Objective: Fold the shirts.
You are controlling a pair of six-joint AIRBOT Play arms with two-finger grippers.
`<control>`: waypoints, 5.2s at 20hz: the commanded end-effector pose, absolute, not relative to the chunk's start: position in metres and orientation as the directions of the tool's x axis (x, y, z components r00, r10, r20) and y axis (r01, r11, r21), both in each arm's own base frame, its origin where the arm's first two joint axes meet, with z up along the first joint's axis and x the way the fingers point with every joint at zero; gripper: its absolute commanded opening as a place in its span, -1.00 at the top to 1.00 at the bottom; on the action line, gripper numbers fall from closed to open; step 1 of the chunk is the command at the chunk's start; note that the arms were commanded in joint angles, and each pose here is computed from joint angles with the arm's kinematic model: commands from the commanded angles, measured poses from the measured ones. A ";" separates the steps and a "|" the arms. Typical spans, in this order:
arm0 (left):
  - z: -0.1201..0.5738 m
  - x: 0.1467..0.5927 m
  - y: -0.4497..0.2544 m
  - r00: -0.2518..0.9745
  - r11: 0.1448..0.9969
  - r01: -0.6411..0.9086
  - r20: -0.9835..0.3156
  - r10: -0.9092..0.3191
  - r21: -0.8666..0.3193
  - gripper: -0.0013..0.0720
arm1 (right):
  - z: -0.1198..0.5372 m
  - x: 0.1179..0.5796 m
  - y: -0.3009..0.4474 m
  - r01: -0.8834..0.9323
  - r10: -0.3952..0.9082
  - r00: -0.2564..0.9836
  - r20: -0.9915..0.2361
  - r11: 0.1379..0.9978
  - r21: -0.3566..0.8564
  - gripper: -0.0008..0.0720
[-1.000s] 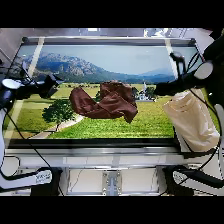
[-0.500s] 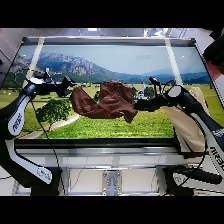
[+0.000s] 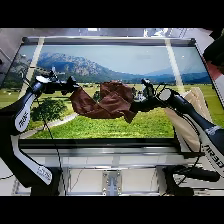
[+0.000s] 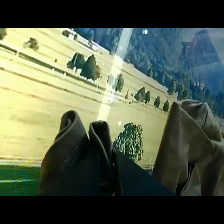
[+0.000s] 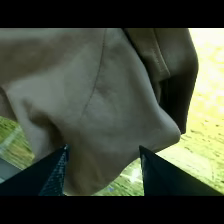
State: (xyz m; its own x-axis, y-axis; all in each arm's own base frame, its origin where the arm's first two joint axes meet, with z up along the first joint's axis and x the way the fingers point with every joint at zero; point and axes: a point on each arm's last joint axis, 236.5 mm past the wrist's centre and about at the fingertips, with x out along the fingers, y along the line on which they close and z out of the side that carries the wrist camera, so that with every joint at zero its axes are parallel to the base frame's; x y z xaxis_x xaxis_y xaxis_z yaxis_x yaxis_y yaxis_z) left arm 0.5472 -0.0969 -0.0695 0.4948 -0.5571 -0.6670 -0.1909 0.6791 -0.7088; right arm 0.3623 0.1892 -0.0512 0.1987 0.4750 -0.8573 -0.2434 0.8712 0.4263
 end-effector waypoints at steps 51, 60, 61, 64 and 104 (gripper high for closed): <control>0.143 0.516 0.119 0.853 0.814 -0.302 -0.522 -0.003 -0.497 -0.94 | 0.131 0.555 0.017 -0.135 0.183 0.648 -0.740 0.983 0.124 -0.39; 0.011 0.237 0.145 0.450 0.557 -0.767 -0.886 0.113 -0.319 -0.94 | 0.067 0.355 -0.032 0.058 0.282 0.441 -0.852 0.938 0.341 -0.28; -0.012 0.215 0.120 0.396 0.515 -0.791 -0.918 0.021 -0.330 -0.94 | 0.050 0.346 -0.026 0.087 0.285 0.458 -0.842 0.928 0.361 -0.28; -0.050 0.184 0.070 0.313 0.398 -0.840 -0.929 -0.200 -0.369 -0.93 | 0.030 0.339 -0.006 0.129 0.341 0.494 -0.800 0.881 0.456 -0.28; -0.092 0.285 0.017 0.515 0.238 -0.680 -0.683 -0.518 -0.693 0.93 | -0.086 0.302 0.053 0.376 0.467 0.346 -0.814 0.726 0.576 -0.23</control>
